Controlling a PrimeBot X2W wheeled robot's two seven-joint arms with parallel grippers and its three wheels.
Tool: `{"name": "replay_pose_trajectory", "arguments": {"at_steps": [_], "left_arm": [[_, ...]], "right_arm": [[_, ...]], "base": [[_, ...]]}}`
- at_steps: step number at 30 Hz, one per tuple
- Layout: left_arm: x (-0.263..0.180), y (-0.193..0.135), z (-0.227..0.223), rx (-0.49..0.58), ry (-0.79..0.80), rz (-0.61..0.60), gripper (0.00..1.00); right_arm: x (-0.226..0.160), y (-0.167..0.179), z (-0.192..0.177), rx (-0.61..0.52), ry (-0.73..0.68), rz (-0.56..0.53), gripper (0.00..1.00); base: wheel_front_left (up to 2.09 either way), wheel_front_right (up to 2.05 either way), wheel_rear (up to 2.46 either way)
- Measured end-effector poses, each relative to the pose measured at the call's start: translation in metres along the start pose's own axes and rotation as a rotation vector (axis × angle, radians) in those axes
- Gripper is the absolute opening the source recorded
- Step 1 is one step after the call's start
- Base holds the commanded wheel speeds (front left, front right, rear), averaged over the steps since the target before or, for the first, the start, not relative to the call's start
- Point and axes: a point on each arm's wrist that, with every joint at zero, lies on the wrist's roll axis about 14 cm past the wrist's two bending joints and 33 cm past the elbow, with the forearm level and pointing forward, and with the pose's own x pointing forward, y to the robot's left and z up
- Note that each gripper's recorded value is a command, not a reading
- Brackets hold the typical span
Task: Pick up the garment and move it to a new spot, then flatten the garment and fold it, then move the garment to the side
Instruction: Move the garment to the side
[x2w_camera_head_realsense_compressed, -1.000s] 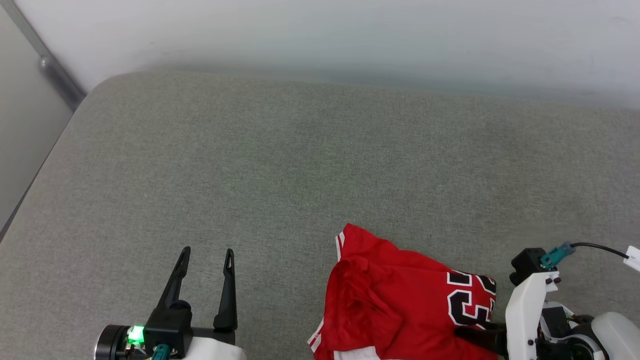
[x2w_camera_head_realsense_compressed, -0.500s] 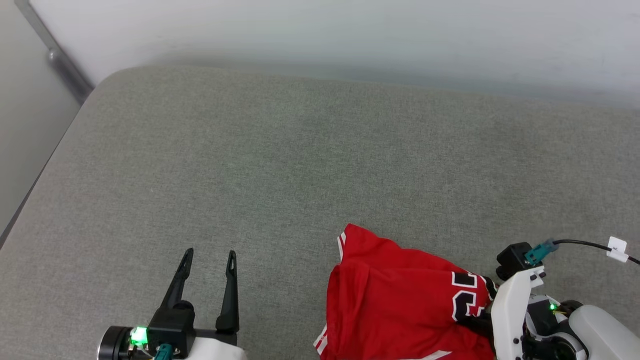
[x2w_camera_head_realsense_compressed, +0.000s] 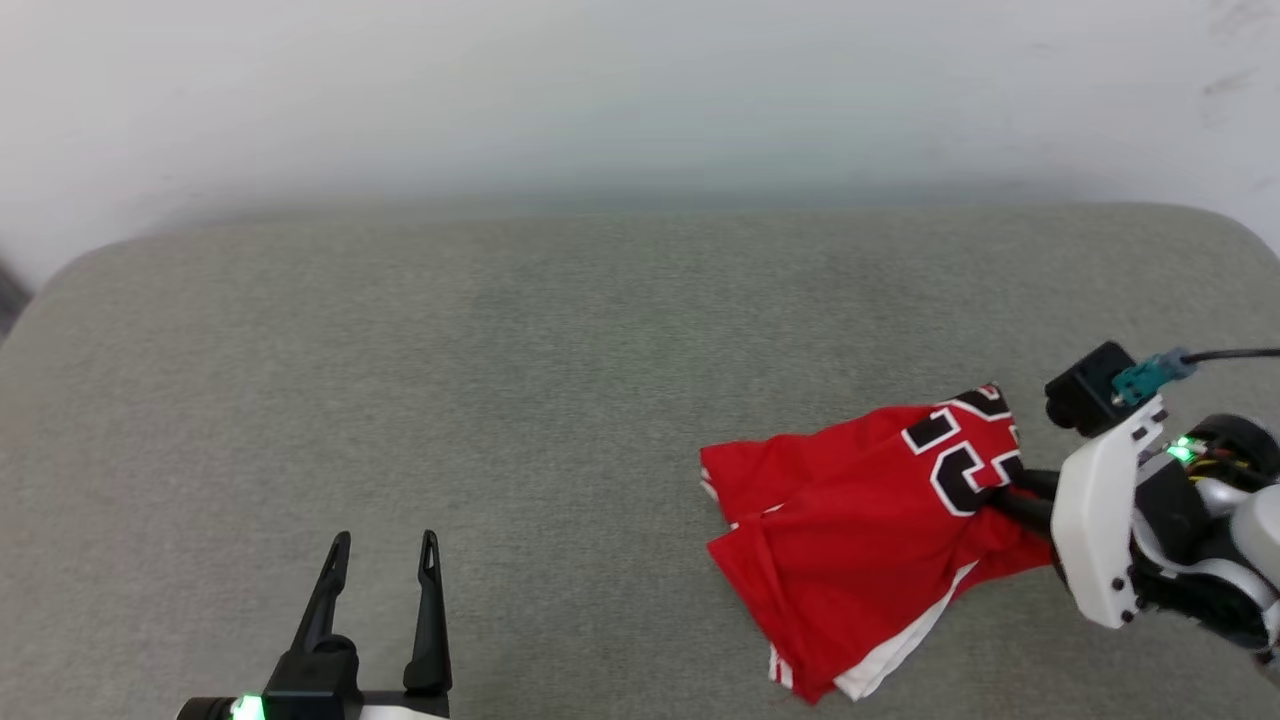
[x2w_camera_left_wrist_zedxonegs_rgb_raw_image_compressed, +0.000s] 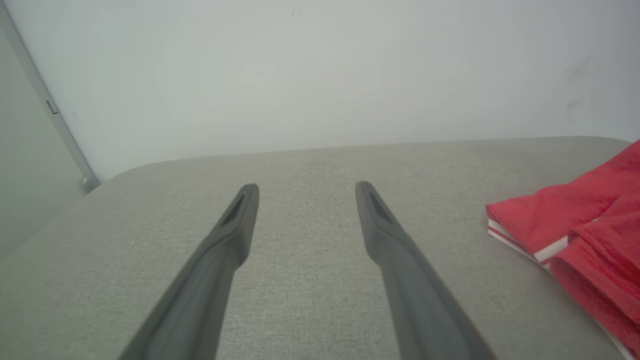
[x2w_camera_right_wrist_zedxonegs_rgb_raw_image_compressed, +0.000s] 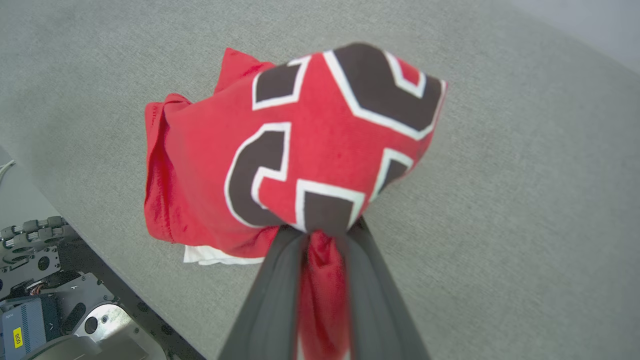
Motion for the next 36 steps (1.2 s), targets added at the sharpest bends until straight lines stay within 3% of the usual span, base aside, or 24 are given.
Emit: {"name": "replay_pose_trajectory", "arguments": {"at_steps": [9,19,29,36], "left_arm": [[0.045,-0.056,0.0,-0.032,-0.023,-0.172,1.0],[0.086,-0.087,-0.027,-0.028,0.004,-0.298,1.0],[0.12,-0.083,-0.068,-0.017,0.048,-0.314,1.0],[0.127,-0.071,-0.086,-0.011,0.075,-0.281,1.0]], "right_arm": [[-0.08,-0.093,-0.011,0.026,-0.032,-0.294,0.0],[-0.13,-0.206,-0.063,0.13,0.108,-0.643,0.0],[-0.12,-0.276,-0.096,0.2,0.209,-0.842,0.0],[-0.089,-0.285,-0.121,0.217,0.285,-0.856,0.0]], "base": [[0.0,0.0,0.0],[0.0,0.0,0.0],[0.0,0.0,0.0],[0.0,0.0,0.0]]}}
